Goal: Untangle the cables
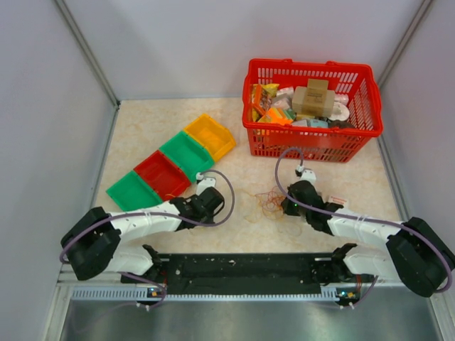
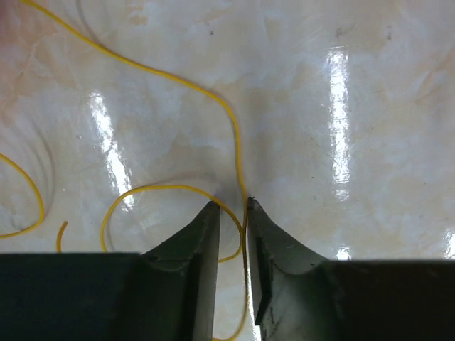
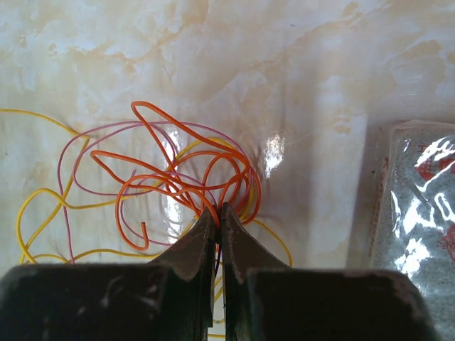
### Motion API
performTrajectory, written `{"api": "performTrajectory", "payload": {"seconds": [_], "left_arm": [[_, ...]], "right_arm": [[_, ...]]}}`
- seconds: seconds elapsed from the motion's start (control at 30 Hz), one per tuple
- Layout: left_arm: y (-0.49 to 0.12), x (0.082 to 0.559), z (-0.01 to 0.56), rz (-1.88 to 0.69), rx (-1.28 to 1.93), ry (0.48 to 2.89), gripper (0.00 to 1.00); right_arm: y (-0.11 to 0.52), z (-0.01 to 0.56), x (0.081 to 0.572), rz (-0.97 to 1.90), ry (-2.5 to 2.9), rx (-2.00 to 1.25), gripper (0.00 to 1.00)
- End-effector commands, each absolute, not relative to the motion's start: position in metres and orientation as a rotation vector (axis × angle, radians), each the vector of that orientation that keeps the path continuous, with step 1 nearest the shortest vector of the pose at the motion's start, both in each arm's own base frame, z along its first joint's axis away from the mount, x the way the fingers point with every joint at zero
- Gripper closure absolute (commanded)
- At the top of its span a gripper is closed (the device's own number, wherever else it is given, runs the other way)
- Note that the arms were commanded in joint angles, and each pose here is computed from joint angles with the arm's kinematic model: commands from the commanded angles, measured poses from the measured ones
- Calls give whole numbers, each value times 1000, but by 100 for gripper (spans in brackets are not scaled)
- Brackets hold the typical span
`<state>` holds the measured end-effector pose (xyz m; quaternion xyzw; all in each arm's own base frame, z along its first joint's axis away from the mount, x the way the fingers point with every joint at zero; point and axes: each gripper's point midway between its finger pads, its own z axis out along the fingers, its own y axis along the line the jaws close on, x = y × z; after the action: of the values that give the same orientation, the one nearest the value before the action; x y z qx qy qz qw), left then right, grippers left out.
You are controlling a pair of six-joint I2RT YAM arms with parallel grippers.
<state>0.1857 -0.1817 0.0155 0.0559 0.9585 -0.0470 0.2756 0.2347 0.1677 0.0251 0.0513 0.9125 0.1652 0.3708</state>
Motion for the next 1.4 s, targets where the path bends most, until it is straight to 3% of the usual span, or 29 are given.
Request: {"api": "performTrajectory", "payload": {"seconds": [0.0,0.07,0.1,0.4,0.57,0.87,1.03,1.37], "left_arm": [[-193,179,9,-234,171,2588,81],[-198,181,22,-296,169,2544,97],[-201,183,31,-333,170,2515,100],[-227,205,162,-650,194,2115,100],[-229,223,240,-711,181,1852,100],[-243,240,365,-787,210,1585,100],[-247,257,409,-804,207,1500,100],[-244,317,430,-1046,233,1453,100]], "right_arm": [[170,35,241,449,2304,145,100],[166,33,238,441,2303,163,100],[165,34,237,443,2301,171,100],[159,46,228,454,2283,135,83],[157,47,226,467,2271,153,82],[160,66,230,477,2243,115,82],[159,73,228,500,2220,132,81],[155,76,226,486,2221,131,80]]}}
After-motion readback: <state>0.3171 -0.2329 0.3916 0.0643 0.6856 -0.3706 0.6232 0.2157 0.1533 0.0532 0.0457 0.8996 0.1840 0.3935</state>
